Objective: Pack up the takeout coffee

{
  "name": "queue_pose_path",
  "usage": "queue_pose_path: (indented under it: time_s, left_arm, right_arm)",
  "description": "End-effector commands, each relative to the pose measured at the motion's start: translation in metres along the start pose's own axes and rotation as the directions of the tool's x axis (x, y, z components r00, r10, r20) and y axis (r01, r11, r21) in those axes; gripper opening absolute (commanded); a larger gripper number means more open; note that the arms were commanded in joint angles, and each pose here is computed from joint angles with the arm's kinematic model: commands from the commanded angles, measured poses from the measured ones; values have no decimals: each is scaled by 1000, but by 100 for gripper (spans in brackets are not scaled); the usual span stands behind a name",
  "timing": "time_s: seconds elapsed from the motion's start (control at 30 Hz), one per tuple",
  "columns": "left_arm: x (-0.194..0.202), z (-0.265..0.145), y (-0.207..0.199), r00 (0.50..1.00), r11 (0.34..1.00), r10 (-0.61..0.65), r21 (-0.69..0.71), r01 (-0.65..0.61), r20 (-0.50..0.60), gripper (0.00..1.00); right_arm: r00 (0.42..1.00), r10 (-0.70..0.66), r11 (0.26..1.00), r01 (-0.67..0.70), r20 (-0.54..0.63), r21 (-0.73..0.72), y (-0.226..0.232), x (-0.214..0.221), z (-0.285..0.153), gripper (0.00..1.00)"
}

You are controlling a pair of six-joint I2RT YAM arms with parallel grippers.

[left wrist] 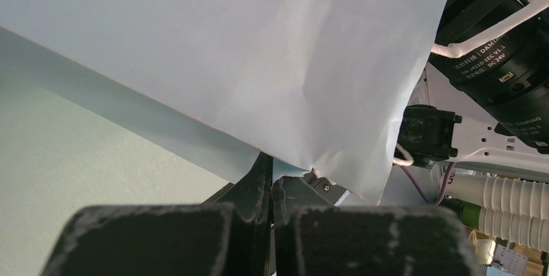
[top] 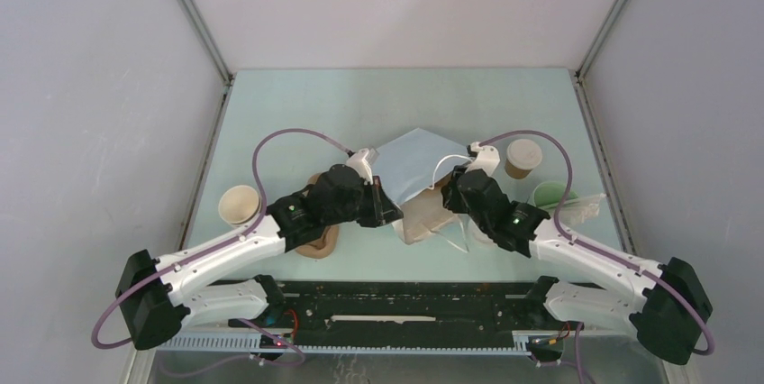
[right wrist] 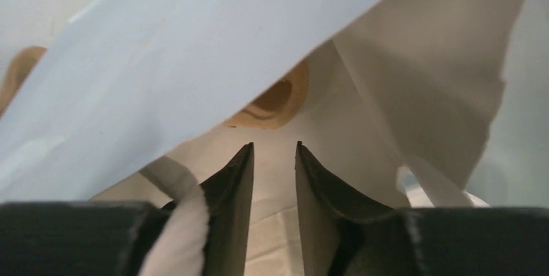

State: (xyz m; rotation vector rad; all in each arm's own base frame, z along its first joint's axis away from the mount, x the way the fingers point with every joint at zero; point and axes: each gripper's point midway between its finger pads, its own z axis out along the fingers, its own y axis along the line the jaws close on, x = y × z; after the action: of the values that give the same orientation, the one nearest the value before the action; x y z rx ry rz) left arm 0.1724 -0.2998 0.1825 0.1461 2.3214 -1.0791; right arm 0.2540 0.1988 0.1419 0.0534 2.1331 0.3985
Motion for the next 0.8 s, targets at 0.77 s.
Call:
queue_pose_path:
  time_s: [0.77]
  left_arm:
    - [-16,1,-32,1000,996,-28,88,27,13,0]
  right_arm:
    - [830,520,834,-544,200,89,-11,4,15,5]
